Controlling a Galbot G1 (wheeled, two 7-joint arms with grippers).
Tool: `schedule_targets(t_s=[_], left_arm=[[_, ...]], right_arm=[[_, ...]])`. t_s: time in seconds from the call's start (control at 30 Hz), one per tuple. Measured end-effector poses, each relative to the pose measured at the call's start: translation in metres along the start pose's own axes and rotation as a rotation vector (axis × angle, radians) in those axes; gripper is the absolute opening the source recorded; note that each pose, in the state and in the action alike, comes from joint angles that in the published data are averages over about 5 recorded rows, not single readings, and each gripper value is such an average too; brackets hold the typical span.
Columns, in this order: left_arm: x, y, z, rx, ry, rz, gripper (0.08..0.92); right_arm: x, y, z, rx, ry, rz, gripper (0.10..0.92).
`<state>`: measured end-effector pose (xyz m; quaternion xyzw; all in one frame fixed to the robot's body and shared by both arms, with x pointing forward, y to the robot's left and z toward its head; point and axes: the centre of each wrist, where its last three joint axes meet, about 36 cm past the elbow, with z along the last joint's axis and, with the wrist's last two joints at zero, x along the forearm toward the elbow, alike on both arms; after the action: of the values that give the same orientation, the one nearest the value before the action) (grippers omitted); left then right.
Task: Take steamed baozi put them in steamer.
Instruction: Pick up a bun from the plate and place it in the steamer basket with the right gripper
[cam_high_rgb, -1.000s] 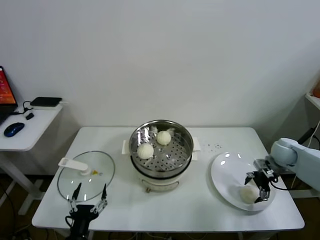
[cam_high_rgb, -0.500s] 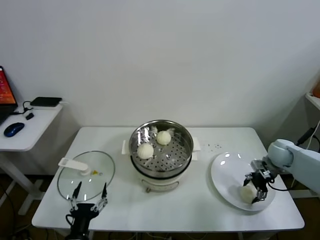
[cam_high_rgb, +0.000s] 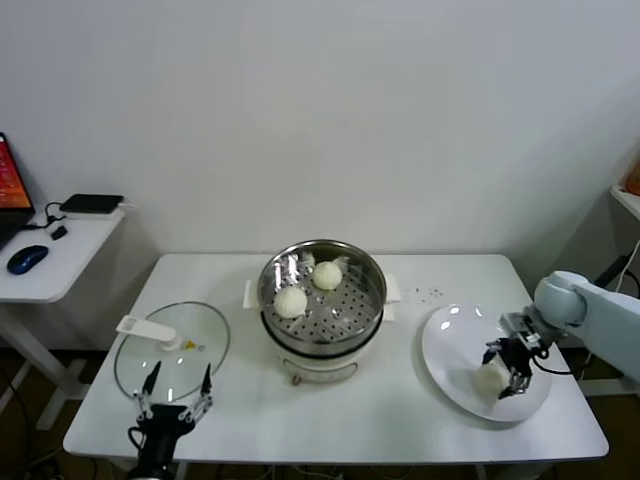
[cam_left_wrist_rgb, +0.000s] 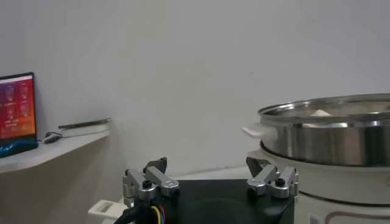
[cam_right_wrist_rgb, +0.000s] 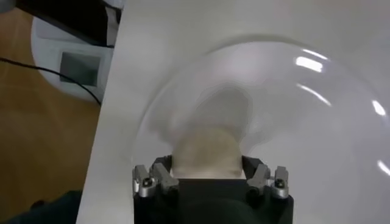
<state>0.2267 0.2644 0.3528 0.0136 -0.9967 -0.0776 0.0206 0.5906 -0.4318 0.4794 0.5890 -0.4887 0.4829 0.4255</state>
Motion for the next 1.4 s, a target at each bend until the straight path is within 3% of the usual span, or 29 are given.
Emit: schedule_targets(t_s=[0.33,0.8,1.1,1.4], left_arm=[[-0.005,0.001,-0.004,-0.011,-0.007,0.009,0.823],[-0.007,0.004,-0.009,-0.031,-0.009,0.021,0.823],[-0.007,0.005,-0.011,-0.035,-0.009,0.025,0.823],[-0.006,0.01,-0.01,-0.052,0.003,0.028,0.823]], right_arm=[[0.078,-0.036,-0.05,0.208,0.027,0.061,0.743],[0.204,-0.062,-0.198,0.749,0.154,0.19,0.753],[0.227,-0.062,-0.296,1.093,0.286,0.234,0.755],[0.202,-0.066,-0.374,1.312,0.358,0.239,0.753]])
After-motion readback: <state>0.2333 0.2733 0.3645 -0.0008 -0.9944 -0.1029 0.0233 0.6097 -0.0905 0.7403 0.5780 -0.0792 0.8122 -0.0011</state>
